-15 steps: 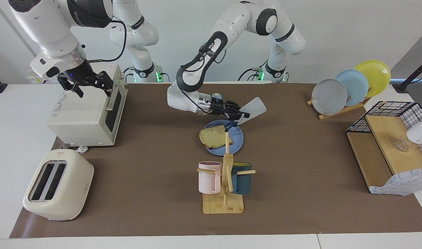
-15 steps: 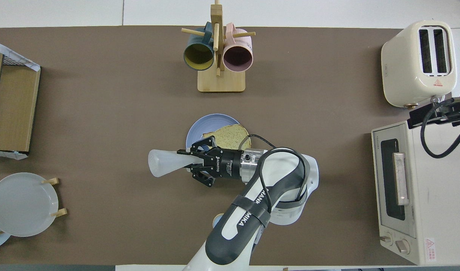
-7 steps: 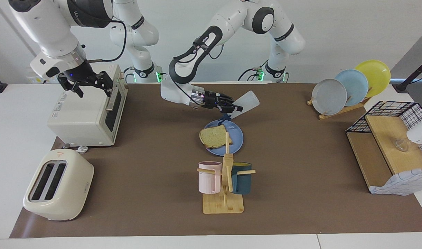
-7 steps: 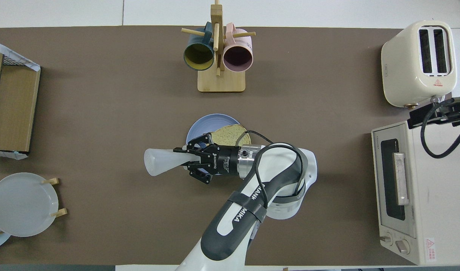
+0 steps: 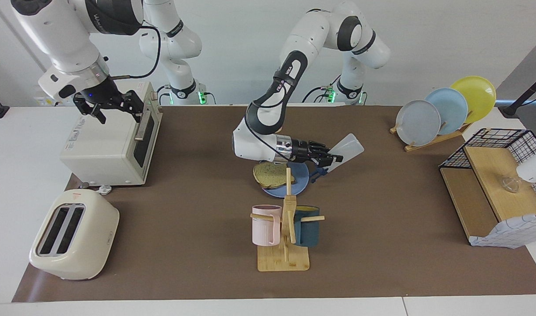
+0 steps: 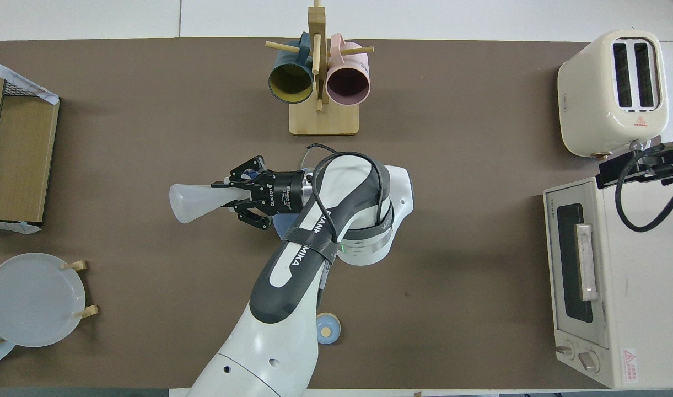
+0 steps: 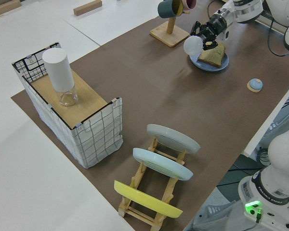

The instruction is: Put bread on plate and add seasoning

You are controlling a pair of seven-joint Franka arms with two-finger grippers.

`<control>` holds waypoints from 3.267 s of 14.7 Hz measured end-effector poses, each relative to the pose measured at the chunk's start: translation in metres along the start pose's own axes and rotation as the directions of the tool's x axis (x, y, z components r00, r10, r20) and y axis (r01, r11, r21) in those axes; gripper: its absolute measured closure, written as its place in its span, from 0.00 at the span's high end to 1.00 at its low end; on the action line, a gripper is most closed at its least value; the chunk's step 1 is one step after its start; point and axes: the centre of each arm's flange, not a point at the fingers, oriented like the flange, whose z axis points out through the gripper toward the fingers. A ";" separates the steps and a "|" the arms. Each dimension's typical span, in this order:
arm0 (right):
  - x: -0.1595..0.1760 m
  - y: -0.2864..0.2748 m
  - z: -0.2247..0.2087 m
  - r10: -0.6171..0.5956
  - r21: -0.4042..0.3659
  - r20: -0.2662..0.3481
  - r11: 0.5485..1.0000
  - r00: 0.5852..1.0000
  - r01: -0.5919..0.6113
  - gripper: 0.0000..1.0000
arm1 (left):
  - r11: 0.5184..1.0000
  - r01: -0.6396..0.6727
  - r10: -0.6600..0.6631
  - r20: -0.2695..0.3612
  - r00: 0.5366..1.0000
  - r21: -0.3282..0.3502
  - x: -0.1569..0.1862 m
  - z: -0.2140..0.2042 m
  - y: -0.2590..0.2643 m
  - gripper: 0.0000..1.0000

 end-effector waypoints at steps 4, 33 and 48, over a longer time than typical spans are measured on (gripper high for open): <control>0.000 0.000 0.000 0.000 0.000 0.000 1.000 1.000 0.000 1.00 | 0.998 -0.038 0.039 -0.029 0.999 0.051 -0.006 -0.049 0.044 0.33; 0.000 0.000 0.000 0.000 0.000 0.000 1.000 1.000 0.000 1.00 | 0.998 0.007 0.000 -0.107 0.994 0.057 -0.042 -0.101 0.064 0.33; 0.000 0.000 0.000 0.000 0.000 0.000 1.000 1.000 0.000 1.00 | 0.931 0.191 -0.309 -0.393 0.866 -0.310 -0.295 -0.010 -0.087 0.33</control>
